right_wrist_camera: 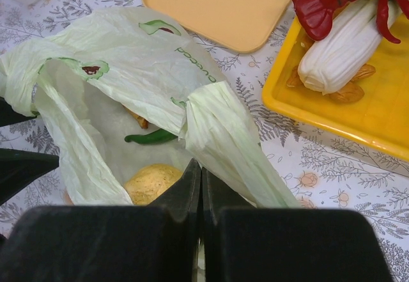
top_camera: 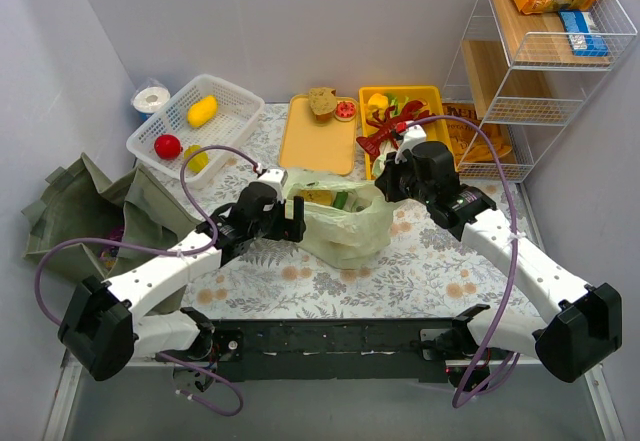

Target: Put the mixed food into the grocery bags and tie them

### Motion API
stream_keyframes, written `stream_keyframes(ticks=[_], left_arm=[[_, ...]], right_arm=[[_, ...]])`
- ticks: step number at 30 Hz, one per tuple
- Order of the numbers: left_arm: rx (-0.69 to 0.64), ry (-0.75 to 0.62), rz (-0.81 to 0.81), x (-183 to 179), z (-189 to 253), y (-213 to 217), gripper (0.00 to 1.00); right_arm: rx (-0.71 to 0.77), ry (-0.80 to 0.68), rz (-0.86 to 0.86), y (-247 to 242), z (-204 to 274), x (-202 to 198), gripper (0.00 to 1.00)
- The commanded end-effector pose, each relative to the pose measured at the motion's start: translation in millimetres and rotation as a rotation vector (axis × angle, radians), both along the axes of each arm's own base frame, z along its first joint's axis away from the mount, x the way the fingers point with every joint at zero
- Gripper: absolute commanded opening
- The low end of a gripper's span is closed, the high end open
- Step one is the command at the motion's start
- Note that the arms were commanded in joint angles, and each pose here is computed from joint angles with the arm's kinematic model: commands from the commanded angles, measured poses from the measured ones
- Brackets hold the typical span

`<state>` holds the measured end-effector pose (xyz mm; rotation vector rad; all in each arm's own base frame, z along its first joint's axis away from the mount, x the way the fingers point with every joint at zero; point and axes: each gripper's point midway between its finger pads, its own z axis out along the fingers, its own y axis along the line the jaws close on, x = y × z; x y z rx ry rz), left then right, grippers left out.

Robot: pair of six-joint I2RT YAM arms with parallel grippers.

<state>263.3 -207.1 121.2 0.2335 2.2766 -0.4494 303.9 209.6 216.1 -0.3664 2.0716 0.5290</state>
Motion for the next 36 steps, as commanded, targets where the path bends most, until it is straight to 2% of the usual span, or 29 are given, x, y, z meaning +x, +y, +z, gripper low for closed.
stream_keyframes(ticks=[1, 4, 6, 10, 13, 22, 25, 26, 28, 29, 32, 36], left_arm=[[0.03, -0.05, -0.015, 5.1, 13.1, 2.0, 0.93], [0.042, -0.043, -0.017, 6.6, 7.7, 1.4, 0.92], [0.045, -0.066, -0.011, 10.7, 7.0, 1.6, 0.88], [0.108, -0.075, 0.055, 22.3, -0.1, 10.8, 0.78], [0.142, -0.095, 0.118, 30.0, 1.4, 18.0, 0.66], [0.194, -0.175, 0.175, 52.5, 21.6, 20.1, 0.45], [0.208, -0.202, 0.167, 60.1, 28.4, 16.7, 0.33], [0.205, -0.208, 0.164, 61.6, 30.3, 15.2, 0.23], [0.2, -0.22, 0.147, 63.5, 35.4, 11.8, 0.12], [0.183, -0.225, 0.135, 63.3, 38.8, 7.9, 0.01], [0.133, -0.258, 0.074, 60.5, 53.6, -2.3, 0.0], [0.004, -0.277, -0.1, 43.4, 76.0, -31.2, 0.0]], right_arm=[[0.032, -0.026, 0.005, 4.2, 8.2, 4.5, 0.01], [0.033, -0.025, 0.004, 4.5, 8.0, 4.8, 0.01], [0.03, -0.022, 0.004, 4.1, 6.3, 4.3, 0.01], [0.029, -0.017, 0.003, 4.3, 4.1, 4.4, 0.01], [0.027, -0.014, 0.003, 3.8, 3.7, 3.7, 0.01], [-0.021, -0.049, -0.04, -9.4, 10.6, 7.4, 0.01], [-0.03, -0.047, -0.045, -10.9, 9.0, 7.7, 0.01], [-0.034, -0.046, -0.047, -11.2, 7.6, 8.4, 0.01], [-0.04, -0.046, -0.051, -12.3, 7.5, 8.9, 0.01], [-0.046, -0.046, -0.054, -13.1, 6.6, 9.3, 0.01], [-0.087, -0.054, -0.074, -19.3, 4.0, 13.6, 0.01], [-0.157, -0.096, -0.128, -34.7, 13.3, 26.5, 0.01]])
